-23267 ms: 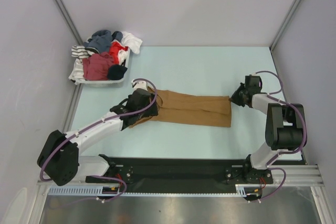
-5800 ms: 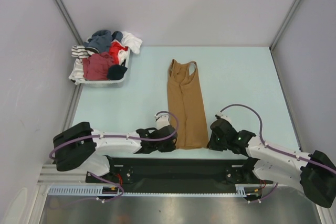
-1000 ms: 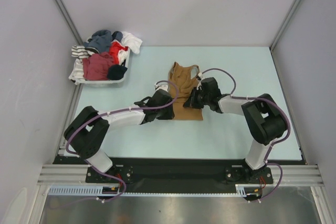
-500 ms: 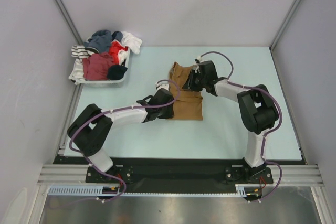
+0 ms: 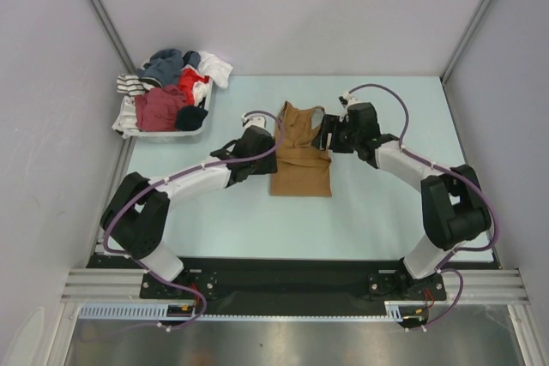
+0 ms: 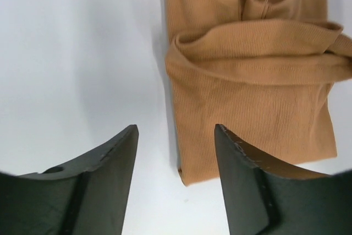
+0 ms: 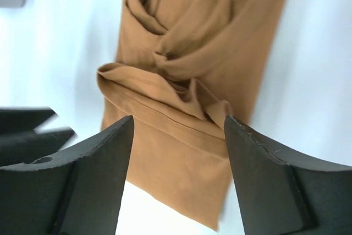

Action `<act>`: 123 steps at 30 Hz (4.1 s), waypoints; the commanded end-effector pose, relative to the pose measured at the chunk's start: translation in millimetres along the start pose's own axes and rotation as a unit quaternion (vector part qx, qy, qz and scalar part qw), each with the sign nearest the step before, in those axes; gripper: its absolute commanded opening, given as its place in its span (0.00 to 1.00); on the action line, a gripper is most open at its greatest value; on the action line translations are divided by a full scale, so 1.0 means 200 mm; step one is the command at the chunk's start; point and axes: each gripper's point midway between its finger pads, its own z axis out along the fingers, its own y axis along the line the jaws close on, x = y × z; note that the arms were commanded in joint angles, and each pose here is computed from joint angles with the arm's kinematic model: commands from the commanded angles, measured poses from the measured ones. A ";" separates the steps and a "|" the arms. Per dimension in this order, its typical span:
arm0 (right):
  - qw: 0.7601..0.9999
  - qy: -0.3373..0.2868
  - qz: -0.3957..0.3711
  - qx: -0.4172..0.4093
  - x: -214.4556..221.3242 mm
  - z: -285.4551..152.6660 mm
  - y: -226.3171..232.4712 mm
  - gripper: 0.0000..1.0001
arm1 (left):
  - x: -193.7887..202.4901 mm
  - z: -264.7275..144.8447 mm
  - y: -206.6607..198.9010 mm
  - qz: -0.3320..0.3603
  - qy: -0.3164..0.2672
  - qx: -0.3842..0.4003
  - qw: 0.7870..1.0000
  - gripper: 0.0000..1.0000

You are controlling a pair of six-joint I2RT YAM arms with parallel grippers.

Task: Fold and stack the tank tops

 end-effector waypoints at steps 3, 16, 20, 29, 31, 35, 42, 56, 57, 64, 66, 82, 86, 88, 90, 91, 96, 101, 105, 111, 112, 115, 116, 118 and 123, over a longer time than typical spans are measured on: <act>0.998 -0.016 -0.062 -0.001 0.04 -0.06 -0.08 0.75 | -0.24 -0.03 -0.04 0.060 -0.075 0.015 0.995 0.66; 0.991 -0.011 -0.115 -0.071 0.16 0.05 -0.05 0.73 | -0.34 0.10 -0.15 0.188 -0.142 0.081 0.969 0.65; 0.990 0.001 -0.133 -0.056 0.18 0.10 -0.06 0.72 | -0.30 0.14 -0.15 0.194 -0.133 0.085 0.968 0.65; 0.990 0.011 -0.142 -0.016 0.19 0.14 -0.11 0.58 | -0.27 0.21 -0.09 0.213 -0.115 0.051 0.969 0.61; 0.991 0.009 -0.137 -0.011 0.18 0.14 -0.12 0.49 | -0.25 0.22 -0.07 0.213 -0.104 0.044 0.971 0.60; 0.991 0.007 -0.133 -0.005 0.16 0.15 -0.12 0.41 | -0.20 0.26 -0.06 0.211 -0.089 0.041 0.973 0.58; 0.992 0.005 -0.128 0.002 0.15 0.14 -0.13 0.33 | -0.18 0.28 -0.05 0.209 -0.083 0.036 0.974 0.57; 0.995 0.000 -0.100 0.027 0.13 0.13 -0.18 0.37 | -0.22 0.23 -0.02 0.128 -0.084 0.082 0.985 0.66; 0.995 0.000 -0.096 0.030 0.13 0.13 -0.19 0.37 | -0.22 0.24 -0.01 0.121 -0.085 0.087 0.985 0.66; 0.996 -0.011 -0.084 0.025 0.11 0.11 -0.19 0.45 | -0.25 0.18 -0.08 0.086 -0.103 0.145 0.980 0.64; 0.996 -0.010 -0.080 0.023 0.11 0.11 -0.19 0.45 | -0.23 0.19 -0.07 0.092 -0.097 0.145 0.980 0.62; 0.998 0.004 -0.062 0.024 0.12 0.14 -0.22 0.27 | -0.20 0.37 -0.05 0.090 -0.050 0.114 0.988 0.47; 0.998 0.011 -0.059 0.026 0.13 0.16 -0.23 0.27 | -0.18 0.39 -0.05 0.089 -0.043 0.115 0.988 0.38; 0.998 0.012 -0.058 0.024 0.13 0.16 -0.22 0.26 | -0.19 0.39 -0.04 0.088 -0.043 0.113 0.989 0.30; 0.998 0.013 -0.057 0.024 0.13 0.17 -0.22 0.24 | -0.19 0.38 -0.05 0.089 -0.045 0.112 0.989 0.19; 0.998 0.012 -0.057 0.023 0.13 0.17 -0.22 0.22 | -0.20 0.38 -0.05 0.088 -0.047 0.112 0.989 0.14; 0.998 0.015 -0.058 0.027 0.12 0.16 -0.22 0.00 | -0.23 0.35 -0.06 0.091 -0.052 0.113 0.988 0.00; 0.998 0.001 -0.063 0.023 0.08 0.13 -0.18 0.00 | -0.29 0.29 -0.06 0.096 -0.067 0.112 0.987 0.00; 0.997 -0.008 -0.069 0.020 0.03 0.10 -0.14 0.00 | -0.33 0.26 -0.07 0.096 -0.075 0.113 0.986 0.00; 0.996 -0.027 -0.079 0.021 -0.08 0.06 -0.07 0.00 | -0.41 0.20 -0.12 0.107 -0.087 0.118 0.983 0.00; 0.996 -0.028 -0.080 0.022 -0.09 0.06 -0.07 0.00 | -0.42 0.20 -0.12 0.107 -0.090 0.116 0.983 0.00; 0.996 -0.034 -0.080 0.020 -0.12 0.06 -0.06 0.00 | -0.43 0.20 -0.12 0.114 -0.086 0.113 0.983 0.00; 0.996 -0.035 -0.081 0.021 -0.13 0.07 -0.06 0.00 | -0.46 0.20 -0.11 0.114 -0.091 0.104 0.984 0.00; 0.996 -0.040 -0.082 0.019 -0.15 0.07 -0.04 0.00 | -0.46 0.21 -0.10 0.116 -0.089 0.098 0.984 0.01; 0.995 -0.041 -0.084 0.025 -0.18 0.03 -0.04 0.00 | -0.51 0.16 -0.11 0.116 -0.101 0.097 0.983 0.00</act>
